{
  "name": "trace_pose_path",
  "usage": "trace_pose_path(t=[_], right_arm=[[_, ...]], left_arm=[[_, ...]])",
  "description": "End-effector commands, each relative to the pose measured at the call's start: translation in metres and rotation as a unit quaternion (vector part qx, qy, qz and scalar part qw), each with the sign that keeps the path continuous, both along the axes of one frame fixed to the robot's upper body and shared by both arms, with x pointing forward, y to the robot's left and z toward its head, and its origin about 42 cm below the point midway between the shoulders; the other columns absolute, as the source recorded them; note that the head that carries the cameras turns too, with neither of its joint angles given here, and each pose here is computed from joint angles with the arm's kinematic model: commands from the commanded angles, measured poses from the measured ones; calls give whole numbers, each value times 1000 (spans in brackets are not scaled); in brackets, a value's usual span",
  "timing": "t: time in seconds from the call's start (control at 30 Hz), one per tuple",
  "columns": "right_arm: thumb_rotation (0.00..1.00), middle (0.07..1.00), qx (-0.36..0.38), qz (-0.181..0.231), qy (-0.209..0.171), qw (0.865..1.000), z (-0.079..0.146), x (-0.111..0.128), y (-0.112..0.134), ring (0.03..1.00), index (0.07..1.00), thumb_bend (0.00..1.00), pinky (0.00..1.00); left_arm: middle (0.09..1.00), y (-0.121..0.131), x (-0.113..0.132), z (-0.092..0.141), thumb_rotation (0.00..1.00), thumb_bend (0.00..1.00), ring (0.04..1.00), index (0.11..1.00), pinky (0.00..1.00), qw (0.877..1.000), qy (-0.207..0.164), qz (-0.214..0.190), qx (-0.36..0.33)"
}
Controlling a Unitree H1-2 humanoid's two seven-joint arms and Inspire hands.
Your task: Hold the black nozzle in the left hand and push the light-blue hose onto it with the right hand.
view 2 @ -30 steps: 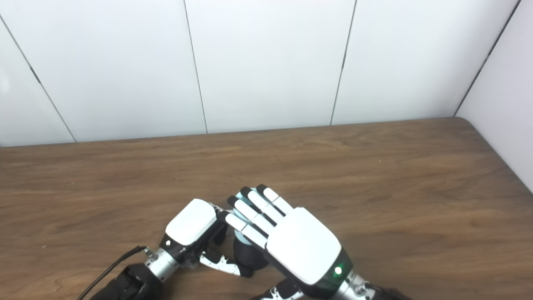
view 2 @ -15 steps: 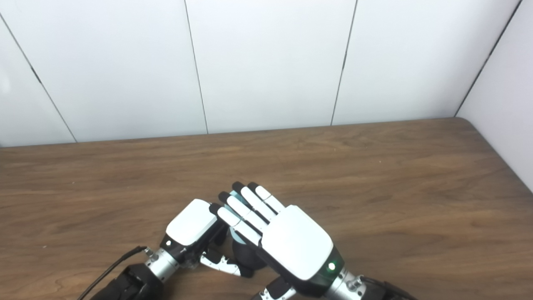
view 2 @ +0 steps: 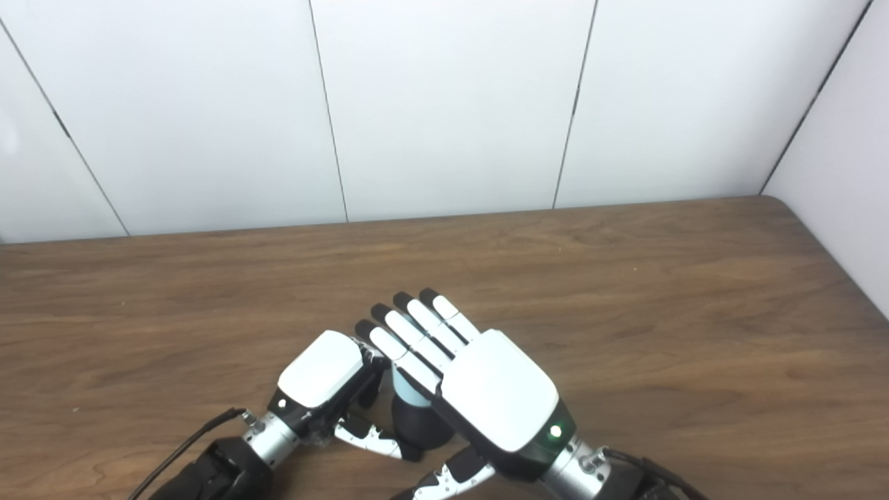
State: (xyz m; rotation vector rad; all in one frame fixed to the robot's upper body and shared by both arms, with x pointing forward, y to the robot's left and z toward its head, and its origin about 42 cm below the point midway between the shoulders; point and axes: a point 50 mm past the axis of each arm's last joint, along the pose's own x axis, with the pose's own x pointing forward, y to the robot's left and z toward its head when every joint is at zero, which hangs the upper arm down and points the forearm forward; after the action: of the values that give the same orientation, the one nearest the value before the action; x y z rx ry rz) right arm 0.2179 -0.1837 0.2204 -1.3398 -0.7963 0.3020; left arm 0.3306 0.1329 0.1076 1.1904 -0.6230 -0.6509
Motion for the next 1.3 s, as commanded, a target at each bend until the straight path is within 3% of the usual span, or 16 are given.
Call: trace_pose_path(t=[0.0, 0.3, 0.53, 0.83, 0.93, 1.03, 1.17, 1.27], right_arm=[[790, 1000, 22, 2, -26, 999, 12, -1, 0, 1000, 1000, 876, 1000], [762, 1000, 54, -2, -36, 998, 12, -3, -5, 1000, 1000, 885, 1000], [725, 1000, 130, 10, -64, 989, 11, -3, -8, 1000, 1000, 877, 1000], [819, 1000, 223, -6, -102, 969, 0, 2, -14, 1000, 1000, 806, 989], [865, 1000, 295, -25, -80, 952, -10, 12, -21, 1000, 1000, 790, 971], [808, 994, 391, -41, -56, 918, -18, 21, -26, 979, 990, 759, 902], [662, 937, 498, -66, -15, 865, -29, 29, -33, 907, 910, 526, 801], [559, 899, 522, -96, 13, 848, -42, 32, -39, 875, 865, 399, 769]], left_arm=[[243, 20, -41, -67, 39, 516, 157, 482, 107, 990, 106, 2, 97], [238, 22, -39, -69, 37, 516, 154, 479, 105, 990, 103, 9, 99], [238, 23, -38, -69, 37, 516, 156, 480, 107, 989, 106, 12, 104], [246, 27, -33, -66, 38, 516, 162, 482, 109, 989, 106, 27, 98], [230, 32, -26, -54, 39, 518, 149, 482, 96, 992, 96, 47, 66], [226, 35, -21, -45, 39, 518, 145, 482, 95, 994, 89, 54, 45], [229, 39, -18, -36, 39, 518, 145, 482, 92, 994, 84, 63, 34], [255, 44, -16, -28, 38, 517, 166, 482, 112, 993, 86, 69, 30]])
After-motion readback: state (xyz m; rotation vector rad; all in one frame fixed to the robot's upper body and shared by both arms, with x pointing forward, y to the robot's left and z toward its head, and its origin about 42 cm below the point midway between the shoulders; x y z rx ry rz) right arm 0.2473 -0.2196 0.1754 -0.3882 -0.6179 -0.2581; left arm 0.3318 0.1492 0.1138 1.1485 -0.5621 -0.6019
